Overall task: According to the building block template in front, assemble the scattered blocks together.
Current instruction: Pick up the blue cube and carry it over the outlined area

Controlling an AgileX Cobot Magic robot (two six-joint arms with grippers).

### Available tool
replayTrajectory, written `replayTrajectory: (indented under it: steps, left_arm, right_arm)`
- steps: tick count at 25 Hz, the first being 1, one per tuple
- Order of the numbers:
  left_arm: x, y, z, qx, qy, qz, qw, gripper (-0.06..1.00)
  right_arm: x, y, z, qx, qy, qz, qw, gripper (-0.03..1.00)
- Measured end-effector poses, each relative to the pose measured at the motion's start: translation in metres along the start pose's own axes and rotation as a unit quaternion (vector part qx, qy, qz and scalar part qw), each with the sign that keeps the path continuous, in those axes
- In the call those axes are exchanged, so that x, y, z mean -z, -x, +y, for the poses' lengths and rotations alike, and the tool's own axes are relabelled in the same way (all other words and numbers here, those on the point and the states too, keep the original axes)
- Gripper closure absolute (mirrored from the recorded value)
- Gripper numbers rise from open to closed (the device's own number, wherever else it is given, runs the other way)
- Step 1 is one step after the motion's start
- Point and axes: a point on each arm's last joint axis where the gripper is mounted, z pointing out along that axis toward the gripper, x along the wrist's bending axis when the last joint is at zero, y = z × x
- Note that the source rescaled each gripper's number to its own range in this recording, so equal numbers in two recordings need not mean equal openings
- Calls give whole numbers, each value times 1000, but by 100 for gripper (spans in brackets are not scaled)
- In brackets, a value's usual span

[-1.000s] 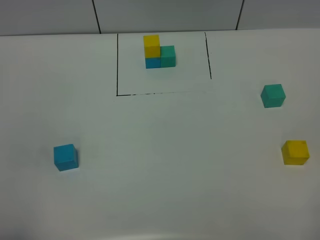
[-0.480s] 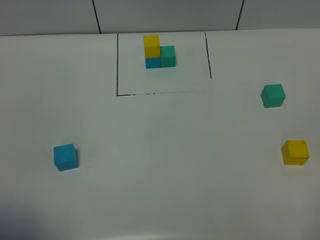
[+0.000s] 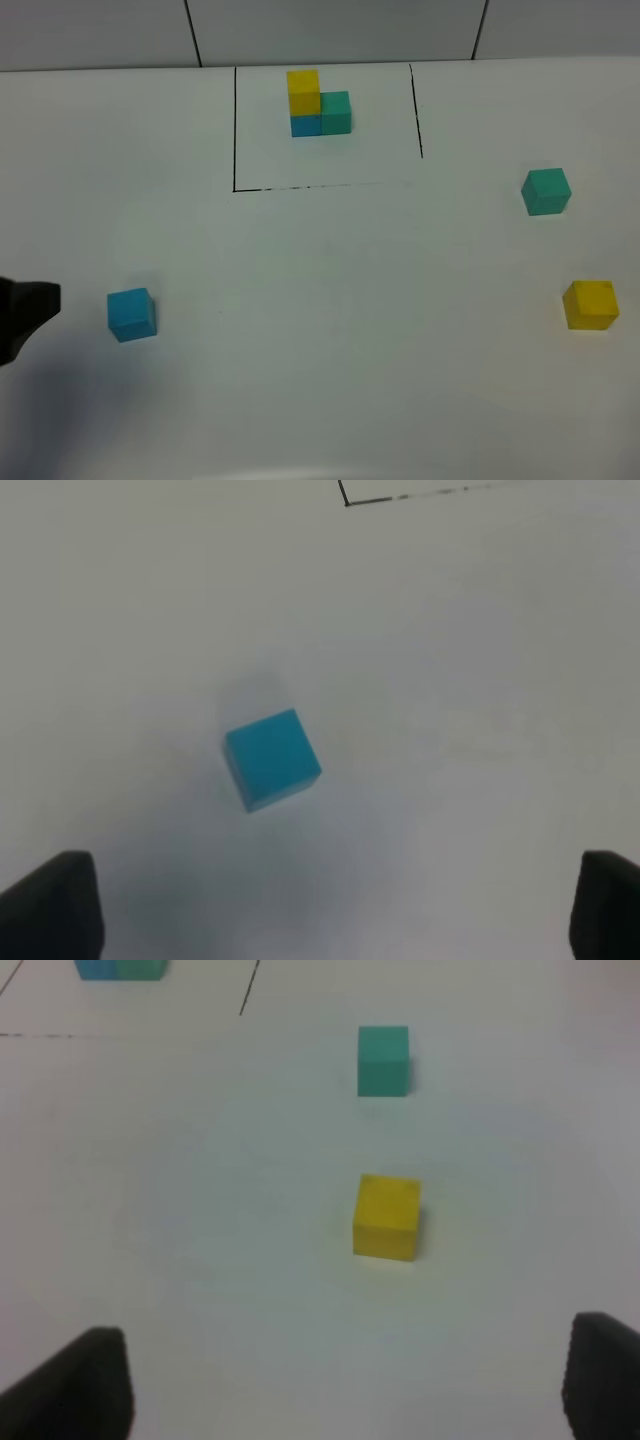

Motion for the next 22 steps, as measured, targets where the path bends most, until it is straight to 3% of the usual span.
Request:
replayTrajectory:
  steps: [4, 10, 18, 22]
  left_arm:
    - [-39, -7, 19, 42, -80, -15, 996, 2]
    - [-97, -20, 17, 107, -192, -6, 975, 3]
    - [-143, -36, 13, 139, -248, 36, 958, 5]
    - [-161, -32, 18, 125, -271, 48, 953, 6]
  right_arm:
    - [0, 0, 0, 0, 0, 0, 1000, 22]
    - [0, 0, 0, 0, 0, 0, 1000, 22]
    - [0, 0, 0, -1, 0, 0, 1000, 22]
    - [0, 0, 0, -1, 0, 0, 1000, 22]
